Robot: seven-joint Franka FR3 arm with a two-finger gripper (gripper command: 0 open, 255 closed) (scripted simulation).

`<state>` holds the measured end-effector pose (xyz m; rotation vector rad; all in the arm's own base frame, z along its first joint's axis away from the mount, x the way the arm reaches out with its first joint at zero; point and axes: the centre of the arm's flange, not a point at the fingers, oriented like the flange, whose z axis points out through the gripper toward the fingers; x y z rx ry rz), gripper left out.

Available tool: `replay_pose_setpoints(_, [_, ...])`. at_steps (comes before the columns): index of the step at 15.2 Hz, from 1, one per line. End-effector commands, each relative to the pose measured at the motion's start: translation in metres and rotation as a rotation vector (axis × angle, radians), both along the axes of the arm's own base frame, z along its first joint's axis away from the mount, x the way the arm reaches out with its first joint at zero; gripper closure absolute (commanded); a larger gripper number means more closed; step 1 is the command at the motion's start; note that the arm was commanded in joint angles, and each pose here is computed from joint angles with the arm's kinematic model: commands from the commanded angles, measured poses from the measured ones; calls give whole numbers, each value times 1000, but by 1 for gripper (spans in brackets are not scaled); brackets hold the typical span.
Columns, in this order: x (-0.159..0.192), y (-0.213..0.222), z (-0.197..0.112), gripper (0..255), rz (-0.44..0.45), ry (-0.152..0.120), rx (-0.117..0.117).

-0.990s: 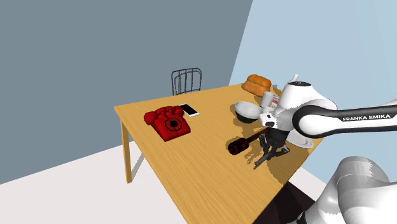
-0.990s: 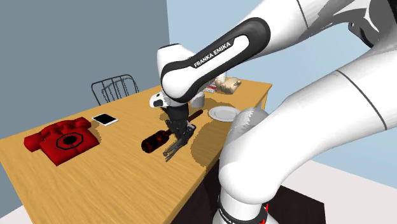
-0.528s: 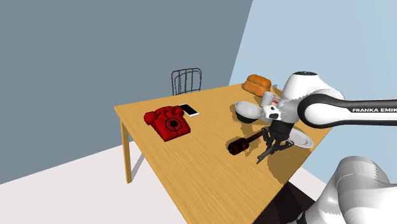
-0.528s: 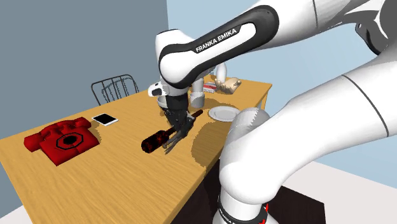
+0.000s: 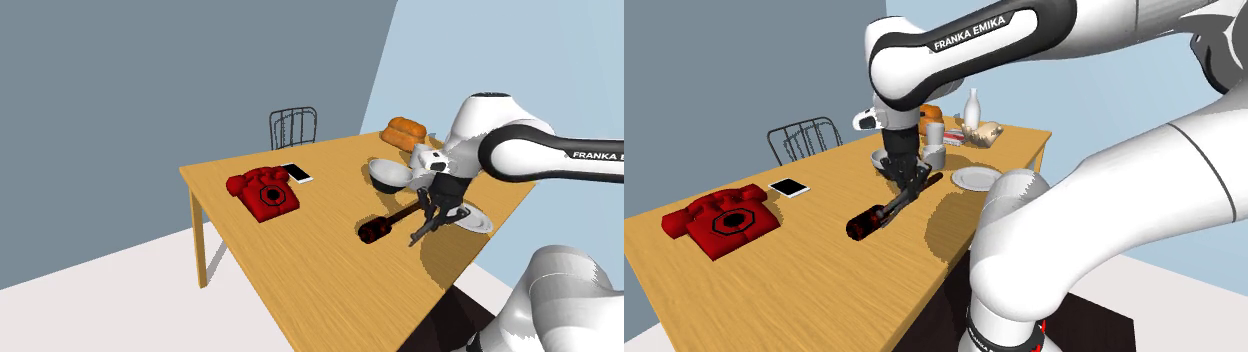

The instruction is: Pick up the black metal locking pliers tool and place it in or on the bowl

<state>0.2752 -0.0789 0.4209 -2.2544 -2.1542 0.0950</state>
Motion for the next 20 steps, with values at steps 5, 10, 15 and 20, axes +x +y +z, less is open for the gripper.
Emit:
replay_pose_setpoints(5, [0, 0, 32, 255, 0, 1, 0])
replay_pose_setpoints(10, [28, -28, 42, 255, 0, 1, 0])
replay_pose_setpoints(15, [74, -75, 43, 255, 0, 1, 0])
replay_pose_setpoints(20, [120, -123, 45, 255, 0, 0, 0])
